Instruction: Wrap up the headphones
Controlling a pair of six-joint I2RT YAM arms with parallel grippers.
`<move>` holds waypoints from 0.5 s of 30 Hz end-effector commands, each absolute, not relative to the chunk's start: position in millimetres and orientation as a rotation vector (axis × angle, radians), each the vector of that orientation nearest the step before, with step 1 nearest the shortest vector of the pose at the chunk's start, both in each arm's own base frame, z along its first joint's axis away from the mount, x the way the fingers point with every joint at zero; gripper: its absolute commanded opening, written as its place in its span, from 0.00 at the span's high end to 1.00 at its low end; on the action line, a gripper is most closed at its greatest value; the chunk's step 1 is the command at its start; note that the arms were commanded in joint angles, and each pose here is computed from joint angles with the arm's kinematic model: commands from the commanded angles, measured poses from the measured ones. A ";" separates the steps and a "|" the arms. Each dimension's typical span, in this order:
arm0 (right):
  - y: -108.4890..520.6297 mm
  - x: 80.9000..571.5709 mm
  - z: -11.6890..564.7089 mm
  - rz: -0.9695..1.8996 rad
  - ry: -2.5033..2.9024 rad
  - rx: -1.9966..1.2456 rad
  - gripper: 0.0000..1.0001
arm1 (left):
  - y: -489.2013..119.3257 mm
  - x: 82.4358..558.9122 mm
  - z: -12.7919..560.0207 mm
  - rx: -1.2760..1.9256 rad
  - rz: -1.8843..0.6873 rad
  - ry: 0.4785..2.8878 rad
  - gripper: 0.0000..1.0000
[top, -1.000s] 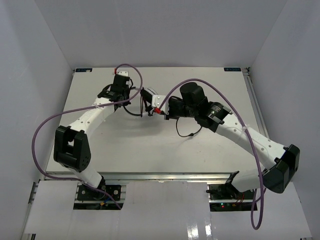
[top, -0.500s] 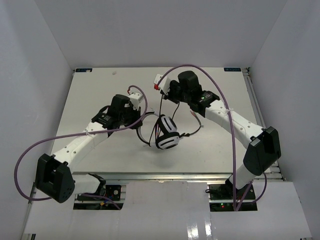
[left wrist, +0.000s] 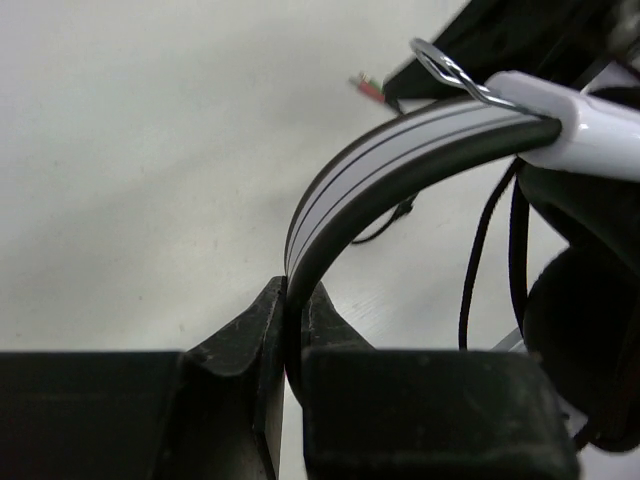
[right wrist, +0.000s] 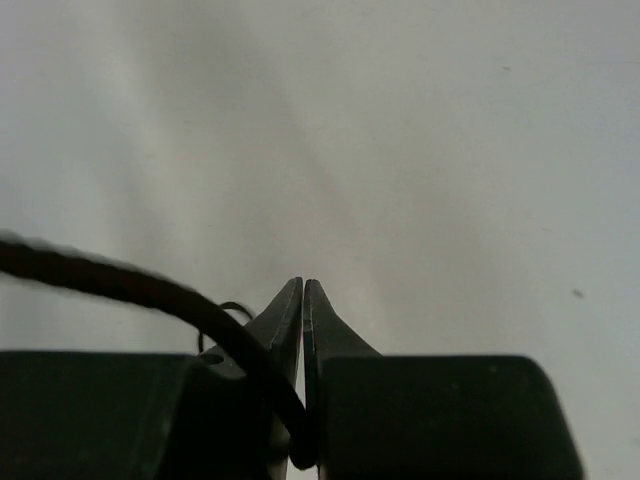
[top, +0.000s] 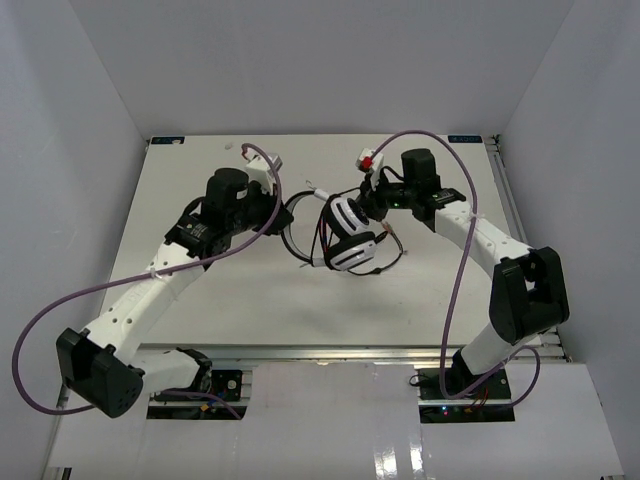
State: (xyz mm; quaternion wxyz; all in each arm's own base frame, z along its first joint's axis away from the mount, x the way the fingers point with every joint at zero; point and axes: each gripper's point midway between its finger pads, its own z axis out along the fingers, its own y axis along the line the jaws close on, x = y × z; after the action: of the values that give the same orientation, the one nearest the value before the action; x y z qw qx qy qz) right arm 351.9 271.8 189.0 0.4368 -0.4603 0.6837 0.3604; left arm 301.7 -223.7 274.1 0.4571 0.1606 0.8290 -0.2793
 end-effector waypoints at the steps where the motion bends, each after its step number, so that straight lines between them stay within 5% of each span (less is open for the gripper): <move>1: 298.7 278.6 221.1 1.497 1.440 -1.183 0.89 | -236.3 302.6 413.4 0.283 -0.863 1.733 1.00; 9: 310.1 231.1 238.0 1.696 1.334 -1.180 0.86 | -230.1 316.3 529.6 0.100 -0.929 1.536 1.00; 15: 305.6 205.4 219.9 1.705 1.335 -1.225 0.86 | -187.5 337.2 562.2 -0.110 -0.737 1.464 1.00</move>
State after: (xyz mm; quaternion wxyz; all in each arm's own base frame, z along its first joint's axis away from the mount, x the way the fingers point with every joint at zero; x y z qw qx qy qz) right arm 230.3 312.2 212.2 0.3132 -0.4298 0.5452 0.6481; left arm 331.5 -223.2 518.9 0.6299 0.0444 0.6887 -0.3562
